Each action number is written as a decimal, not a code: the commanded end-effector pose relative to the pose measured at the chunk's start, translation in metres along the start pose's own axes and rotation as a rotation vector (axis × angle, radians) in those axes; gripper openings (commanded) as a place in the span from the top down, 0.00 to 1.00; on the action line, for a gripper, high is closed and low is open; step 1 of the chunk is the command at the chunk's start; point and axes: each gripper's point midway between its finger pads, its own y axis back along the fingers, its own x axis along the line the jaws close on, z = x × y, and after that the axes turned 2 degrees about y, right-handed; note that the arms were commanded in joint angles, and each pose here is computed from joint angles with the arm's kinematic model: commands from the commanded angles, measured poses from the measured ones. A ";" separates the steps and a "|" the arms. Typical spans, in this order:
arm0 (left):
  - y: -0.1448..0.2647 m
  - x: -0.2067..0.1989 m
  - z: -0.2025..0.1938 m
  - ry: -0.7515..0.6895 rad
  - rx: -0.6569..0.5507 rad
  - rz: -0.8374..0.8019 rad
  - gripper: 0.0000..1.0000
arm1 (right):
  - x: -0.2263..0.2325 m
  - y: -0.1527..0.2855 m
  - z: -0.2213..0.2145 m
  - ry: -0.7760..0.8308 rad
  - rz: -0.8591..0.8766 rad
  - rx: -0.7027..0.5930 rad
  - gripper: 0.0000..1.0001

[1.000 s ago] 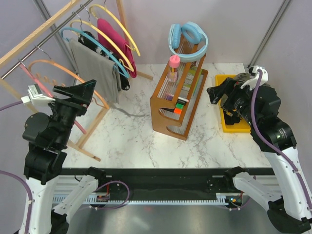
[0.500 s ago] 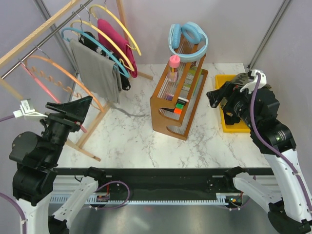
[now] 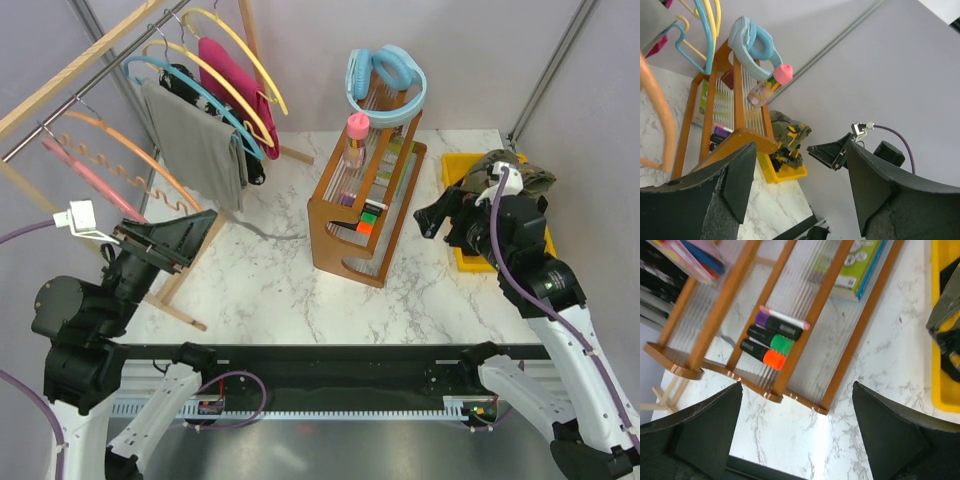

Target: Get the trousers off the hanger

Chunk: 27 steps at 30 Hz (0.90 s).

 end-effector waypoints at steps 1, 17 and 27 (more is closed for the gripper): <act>0.015 -0.015 -0.011 -0.112 0.023 -0.142 0.21 | -0.002 -0.005 -0.034 -0.045 0.047 0.056 0.02; 0.062 0.067 -0.140 0.124 0.353 -0.186 0.19 | -0.078 -0.011 -0.158 -0.186 -0.152 0.190 0.02; 0.081 0.113 -0.207 0.243 0.563 -0.200 0.16 | -0.089 -0.014 -0.202 -0.318 -0.123 0.189 0.02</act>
